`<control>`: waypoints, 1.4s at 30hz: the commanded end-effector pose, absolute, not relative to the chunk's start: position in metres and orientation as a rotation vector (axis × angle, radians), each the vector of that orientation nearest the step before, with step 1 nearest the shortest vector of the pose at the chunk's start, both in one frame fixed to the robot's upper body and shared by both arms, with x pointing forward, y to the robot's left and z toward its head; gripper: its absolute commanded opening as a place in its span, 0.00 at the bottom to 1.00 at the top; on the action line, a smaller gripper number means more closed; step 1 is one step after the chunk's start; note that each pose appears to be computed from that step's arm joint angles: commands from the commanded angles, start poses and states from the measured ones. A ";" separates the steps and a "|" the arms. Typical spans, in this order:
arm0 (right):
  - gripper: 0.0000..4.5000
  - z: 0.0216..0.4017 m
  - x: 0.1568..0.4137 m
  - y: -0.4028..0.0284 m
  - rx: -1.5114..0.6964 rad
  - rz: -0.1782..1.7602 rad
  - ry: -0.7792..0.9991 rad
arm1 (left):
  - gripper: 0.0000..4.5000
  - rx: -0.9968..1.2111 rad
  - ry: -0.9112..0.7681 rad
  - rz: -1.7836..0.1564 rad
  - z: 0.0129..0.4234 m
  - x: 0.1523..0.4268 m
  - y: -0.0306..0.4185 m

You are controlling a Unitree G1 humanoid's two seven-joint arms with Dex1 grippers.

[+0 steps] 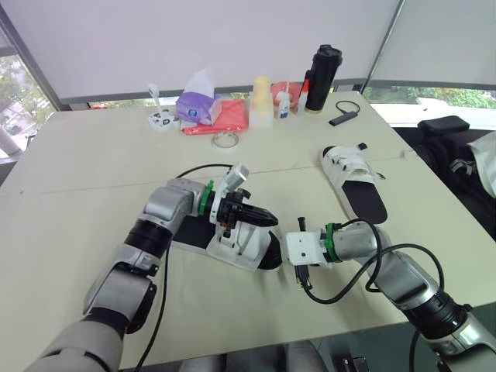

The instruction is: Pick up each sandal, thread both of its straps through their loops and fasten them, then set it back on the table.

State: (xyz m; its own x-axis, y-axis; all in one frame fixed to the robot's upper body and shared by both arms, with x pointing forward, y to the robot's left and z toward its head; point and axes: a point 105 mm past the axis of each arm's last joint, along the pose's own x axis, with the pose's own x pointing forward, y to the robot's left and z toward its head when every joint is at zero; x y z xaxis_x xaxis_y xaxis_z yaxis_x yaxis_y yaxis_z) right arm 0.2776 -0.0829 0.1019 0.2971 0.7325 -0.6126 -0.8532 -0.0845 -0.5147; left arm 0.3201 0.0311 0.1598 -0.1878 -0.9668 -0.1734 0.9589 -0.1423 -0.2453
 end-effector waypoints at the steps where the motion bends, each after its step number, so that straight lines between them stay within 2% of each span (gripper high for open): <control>1: 0.00 0.099 0.280 -0.086 -1.012 1.303 0.176 | 0.00 -0.003 0.296 -1.722 0.170 0.320 0.032; 7: 0.00 0.098 0.279 -0.085 -1.011 1.309 0.173 | 0.00 -0.077 0.215 -1.629 0.191 0.331 0.047; 17: 0.00 0.097 0.280 -0.085 -1.019 1.318 0.170 | 0.00 -0.105 0.171 -1.547 0.197 0.336 0.056; 33: 0.00 0.097 0.277 -0.087 -1.022 1.316 0.176 | 0.00 -0.018 0.227 -1.472 0.156 0.355 0.044; 42: 0.00 0.097 0.277 -0.086 -1.017 1.316 0.177 | 0.00 0.002 0.320 -1.432 0.128 0.364 0.046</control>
